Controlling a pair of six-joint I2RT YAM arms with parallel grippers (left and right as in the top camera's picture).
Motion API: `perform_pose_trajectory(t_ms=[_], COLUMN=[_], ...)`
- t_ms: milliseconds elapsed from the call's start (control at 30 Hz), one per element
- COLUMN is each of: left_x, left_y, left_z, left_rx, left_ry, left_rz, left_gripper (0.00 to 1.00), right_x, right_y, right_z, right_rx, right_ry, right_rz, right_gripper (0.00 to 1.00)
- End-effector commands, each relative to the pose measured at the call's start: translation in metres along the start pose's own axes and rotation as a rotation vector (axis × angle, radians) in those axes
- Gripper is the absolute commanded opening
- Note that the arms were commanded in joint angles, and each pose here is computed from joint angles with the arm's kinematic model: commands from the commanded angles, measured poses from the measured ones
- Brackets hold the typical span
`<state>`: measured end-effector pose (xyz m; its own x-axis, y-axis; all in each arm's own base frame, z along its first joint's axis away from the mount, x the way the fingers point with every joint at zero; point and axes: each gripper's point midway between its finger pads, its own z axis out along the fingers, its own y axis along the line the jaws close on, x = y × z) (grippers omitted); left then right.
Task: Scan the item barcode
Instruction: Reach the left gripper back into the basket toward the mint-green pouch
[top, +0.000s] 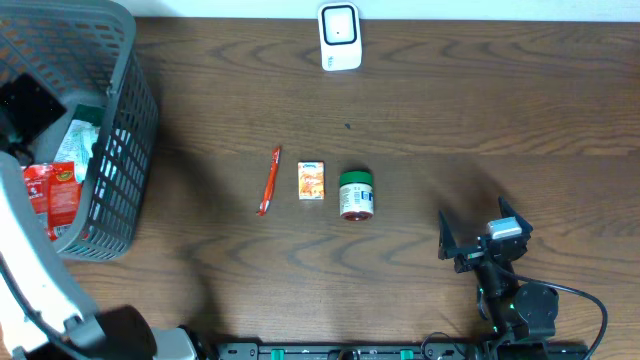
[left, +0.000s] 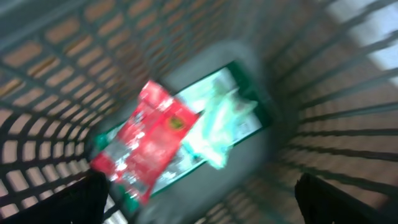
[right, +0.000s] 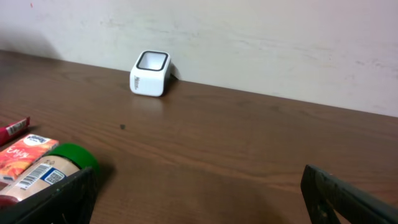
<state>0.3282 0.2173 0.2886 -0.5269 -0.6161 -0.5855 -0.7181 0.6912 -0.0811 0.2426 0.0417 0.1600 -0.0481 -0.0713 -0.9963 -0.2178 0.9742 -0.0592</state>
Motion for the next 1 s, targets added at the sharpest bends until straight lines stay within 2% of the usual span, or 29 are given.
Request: perform_pose_trajectory(t_ms=[0,200,500,767,833,967], left_x=[0.018,0.051,0.101,0.127,0.128,0.117], left_y=[0.023,0.03,0.038,0.047,0.047,0.028], left_z=[0.051,0.124,0.201,0.221,0.222,0.218], left_rx=[-0.069,-0.094,-0.128,-0.181,-0.181,-0.084], left_ry=[0.149,0.351,0.558,0.62,0.617,0.596], left_rz=[0.074,0.168,0.175,0.142,0.138,0.107], left_gripper=[0.97,0.98,0.98,0.98,0.94,0.88], right_x=[0.001,0.001,0.001,0.001,0.001,0.001], right_y=[0.002,0.002,0.002,0.002,0.002,0.002], right_z=[0.0,0.0,0.0,0.0,0.0,0.0], right_rx=[-0.008,-0.008,-0.008,-0.008,-0.008,-0.008], right_ry=[0.001,0.001,0.001,0.001,0.001,0.001], right_rz=[0.012,0.012,0.012,0.012,0.012,0.012], right_gripper=[0.99,0.99,0.99,0.99,0.99,0.99])
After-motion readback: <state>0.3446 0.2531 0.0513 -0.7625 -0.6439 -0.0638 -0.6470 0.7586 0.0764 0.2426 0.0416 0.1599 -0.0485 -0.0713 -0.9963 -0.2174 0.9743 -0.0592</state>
